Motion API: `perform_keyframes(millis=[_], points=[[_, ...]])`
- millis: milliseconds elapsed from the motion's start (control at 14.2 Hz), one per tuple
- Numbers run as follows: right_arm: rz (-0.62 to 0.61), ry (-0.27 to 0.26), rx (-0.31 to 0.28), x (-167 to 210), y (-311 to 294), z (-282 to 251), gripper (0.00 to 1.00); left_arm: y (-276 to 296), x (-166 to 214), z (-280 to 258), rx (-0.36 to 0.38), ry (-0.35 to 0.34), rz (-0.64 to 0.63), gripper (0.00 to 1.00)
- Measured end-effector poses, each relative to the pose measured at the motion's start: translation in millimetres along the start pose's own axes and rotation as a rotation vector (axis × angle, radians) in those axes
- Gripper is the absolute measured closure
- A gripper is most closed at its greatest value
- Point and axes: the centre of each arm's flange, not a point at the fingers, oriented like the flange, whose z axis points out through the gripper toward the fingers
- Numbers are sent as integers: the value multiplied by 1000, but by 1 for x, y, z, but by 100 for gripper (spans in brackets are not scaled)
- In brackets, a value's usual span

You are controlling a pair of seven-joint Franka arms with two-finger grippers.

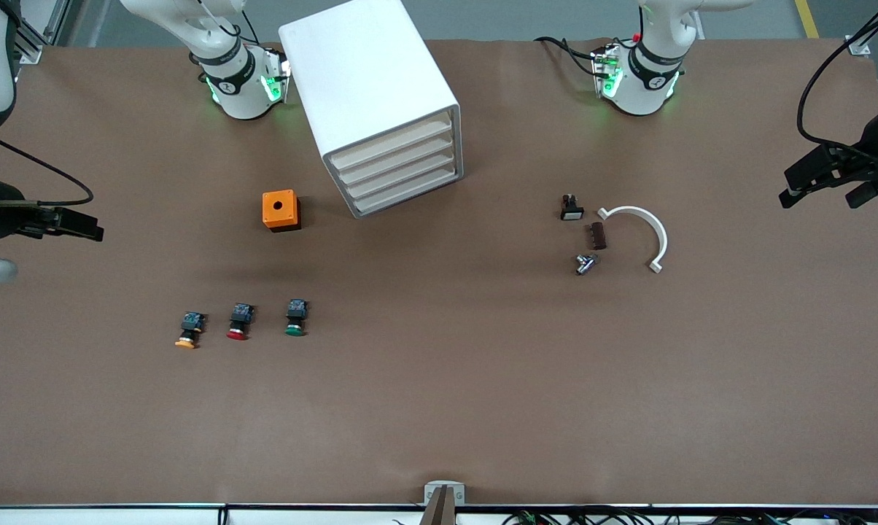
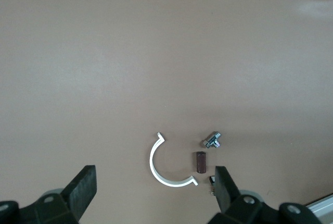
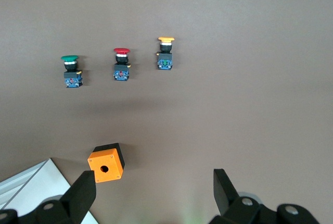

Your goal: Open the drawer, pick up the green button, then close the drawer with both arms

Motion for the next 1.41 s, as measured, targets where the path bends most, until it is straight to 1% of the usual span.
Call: perform_keyframes(millis=[211,352,423,564,634,986,1268,1409], points=[[0,37,0,-1,0,-17,0,0,0,0,0,0,0,0],[6,50,3,-2,4,-24,0,0,0,0,0,0,0,0],[19,47,16,-3,11,-26,0,0,0,0,0,1,0,0],[36,12,39,-11,24,-30,0,0,0,0,0,1,0,0],[34,12,40,-16,24,-35,0,0,0,0,0,1,0,0],[19,44,45,-45,17,-67,0,2,0,0,-1,1,4,0],[0,50,48,-55,7,-70,0,4,0,0,-1,1,6,0],[-15,72,48,-60,-1,-69,0,4,1,3,-1,-6,7,0]])
